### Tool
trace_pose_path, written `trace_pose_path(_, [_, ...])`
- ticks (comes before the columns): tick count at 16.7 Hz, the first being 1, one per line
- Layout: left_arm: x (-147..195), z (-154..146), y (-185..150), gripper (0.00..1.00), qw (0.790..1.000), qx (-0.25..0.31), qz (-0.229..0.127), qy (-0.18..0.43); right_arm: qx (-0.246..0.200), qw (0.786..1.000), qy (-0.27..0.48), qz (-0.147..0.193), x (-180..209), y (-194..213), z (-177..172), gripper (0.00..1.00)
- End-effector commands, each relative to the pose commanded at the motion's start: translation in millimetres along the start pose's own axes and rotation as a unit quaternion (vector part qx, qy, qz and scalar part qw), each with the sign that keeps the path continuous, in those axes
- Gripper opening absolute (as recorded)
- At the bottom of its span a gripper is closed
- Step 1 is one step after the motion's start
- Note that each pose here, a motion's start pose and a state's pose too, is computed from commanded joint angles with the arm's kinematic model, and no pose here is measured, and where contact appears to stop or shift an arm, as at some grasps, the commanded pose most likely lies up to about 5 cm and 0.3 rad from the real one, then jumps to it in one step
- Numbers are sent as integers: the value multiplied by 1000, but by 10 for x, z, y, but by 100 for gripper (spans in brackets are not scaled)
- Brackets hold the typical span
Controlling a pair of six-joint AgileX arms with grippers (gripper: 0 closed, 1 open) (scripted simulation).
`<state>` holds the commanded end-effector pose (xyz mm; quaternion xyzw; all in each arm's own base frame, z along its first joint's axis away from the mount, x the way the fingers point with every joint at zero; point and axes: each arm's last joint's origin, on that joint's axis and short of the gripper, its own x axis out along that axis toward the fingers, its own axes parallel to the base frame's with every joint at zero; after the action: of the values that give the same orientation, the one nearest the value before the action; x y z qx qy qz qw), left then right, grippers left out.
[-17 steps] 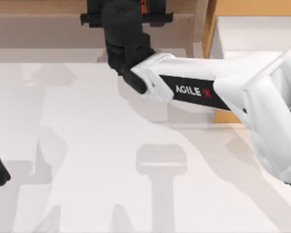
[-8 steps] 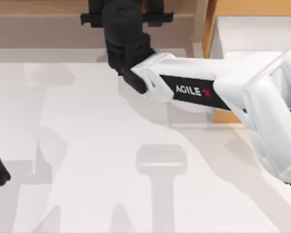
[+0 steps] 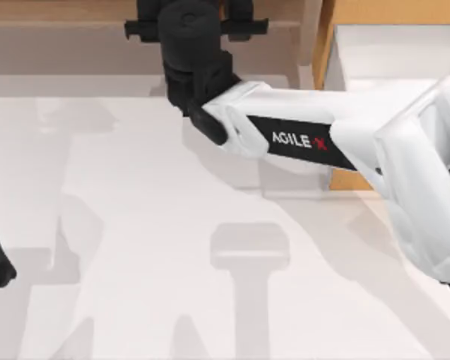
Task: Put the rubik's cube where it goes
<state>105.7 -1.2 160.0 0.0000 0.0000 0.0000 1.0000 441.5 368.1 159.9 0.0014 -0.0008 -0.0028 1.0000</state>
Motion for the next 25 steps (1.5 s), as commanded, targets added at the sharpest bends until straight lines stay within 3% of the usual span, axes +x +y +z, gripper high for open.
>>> trace_pose_path(15, [0,0,0,100,1000,0,0,0,-4,1000,17,10,-194,-25,346,0])
trace_pose_path(20, [0,0,0,100,1000,0,0,0,-35,993,95,55,-347,-61,728,0])
trace_pose_path(25, [0,0,0,100,1000,0,0,0,-79,966,226,99,-542,-320,1124,0])
